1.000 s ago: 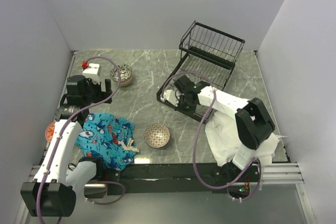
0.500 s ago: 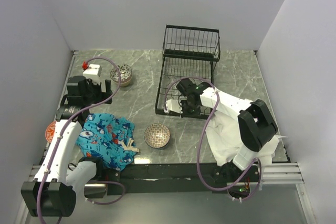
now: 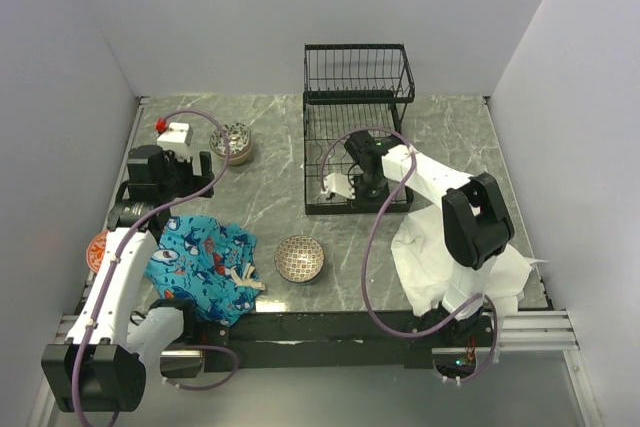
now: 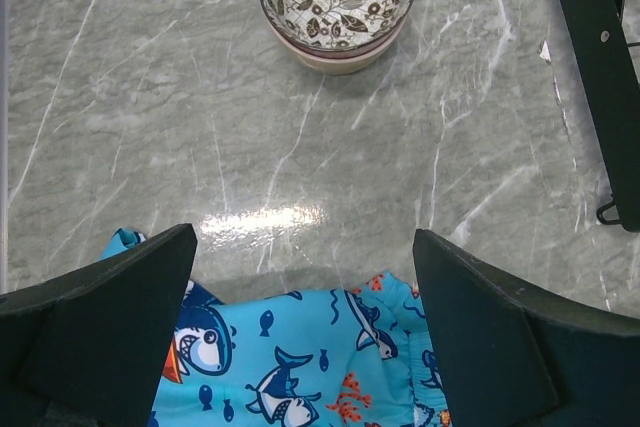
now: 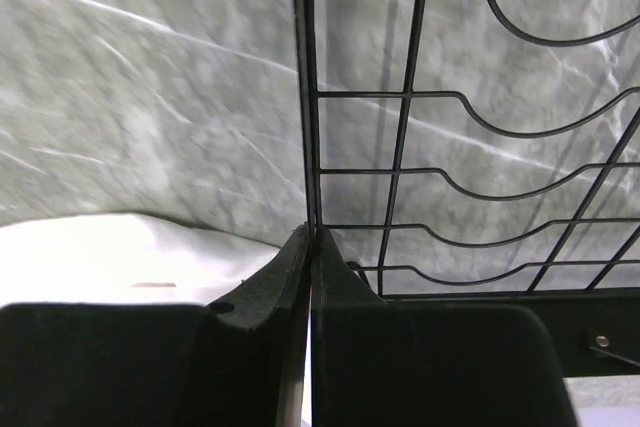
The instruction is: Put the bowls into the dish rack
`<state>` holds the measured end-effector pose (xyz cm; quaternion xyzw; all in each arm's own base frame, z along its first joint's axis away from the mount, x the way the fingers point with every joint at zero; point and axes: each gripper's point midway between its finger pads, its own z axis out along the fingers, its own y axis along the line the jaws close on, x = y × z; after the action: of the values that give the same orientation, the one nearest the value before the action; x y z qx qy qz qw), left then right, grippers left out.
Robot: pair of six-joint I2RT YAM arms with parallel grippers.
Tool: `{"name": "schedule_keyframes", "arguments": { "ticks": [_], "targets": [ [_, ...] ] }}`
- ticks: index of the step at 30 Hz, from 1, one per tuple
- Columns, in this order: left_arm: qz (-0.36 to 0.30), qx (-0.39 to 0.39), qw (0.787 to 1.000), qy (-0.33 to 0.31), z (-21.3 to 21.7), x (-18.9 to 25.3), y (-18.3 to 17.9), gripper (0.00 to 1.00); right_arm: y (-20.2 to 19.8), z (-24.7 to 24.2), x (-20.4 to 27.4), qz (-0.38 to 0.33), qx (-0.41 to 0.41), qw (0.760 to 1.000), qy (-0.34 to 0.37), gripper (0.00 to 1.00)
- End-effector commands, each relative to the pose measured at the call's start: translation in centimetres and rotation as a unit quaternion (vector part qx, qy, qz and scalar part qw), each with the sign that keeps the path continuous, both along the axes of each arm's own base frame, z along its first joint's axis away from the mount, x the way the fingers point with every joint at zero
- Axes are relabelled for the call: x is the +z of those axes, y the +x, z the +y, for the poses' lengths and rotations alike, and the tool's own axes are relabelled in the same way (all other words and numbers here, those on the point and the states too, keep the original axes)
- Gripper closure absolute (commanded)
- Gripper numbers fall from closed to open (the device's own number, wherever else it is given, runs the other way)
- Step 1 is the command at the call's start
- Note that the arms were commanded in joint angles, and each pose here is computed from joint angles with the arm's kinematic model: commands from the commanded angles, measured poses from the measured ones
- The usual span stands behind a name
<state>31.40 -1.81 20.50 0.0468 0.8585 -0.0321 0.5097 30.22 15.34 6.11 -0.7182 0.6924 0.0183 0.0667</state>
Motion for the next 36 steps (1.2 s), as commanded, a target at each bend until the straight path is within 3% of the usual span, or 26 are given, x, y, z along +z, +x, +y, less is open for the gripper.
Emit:
{"name": "schedule_keyframes", "arguments": {
  "ticks": [1, 15, 23, 36],
  "targets": [
    [-0.020, -0.008, 1.000, -0.010, -0.3, 0.7, 0.6, 0.03, 3.2, -3.2, -0.7, -0.026, -0.004, 0.998, -0.061, 1.00],
    [-0.017, -0.015, 1.000, -0.012, -0.6, 0.6, 0.8, 0.03, 4.7, -4.6, -1.0, -0.030, -0.091, 0.995, -0.041, 1.00],
    [-0.014, -0.018, 1.000, -0.016, -0.7, 0.5, 0.9, 0.03, 6.7, -3.4, -0.7, -0.046, -0.106, 0.993, -0.025, 1.00],
    [-0.013, -0.016, 1.000, -0.010, -0.6, 0.4, 0.7, 0.03, 4.9, -0.8, -1.1, -0.032, -0.093, 0.995, -0.008, 1.00]
  ]
}}
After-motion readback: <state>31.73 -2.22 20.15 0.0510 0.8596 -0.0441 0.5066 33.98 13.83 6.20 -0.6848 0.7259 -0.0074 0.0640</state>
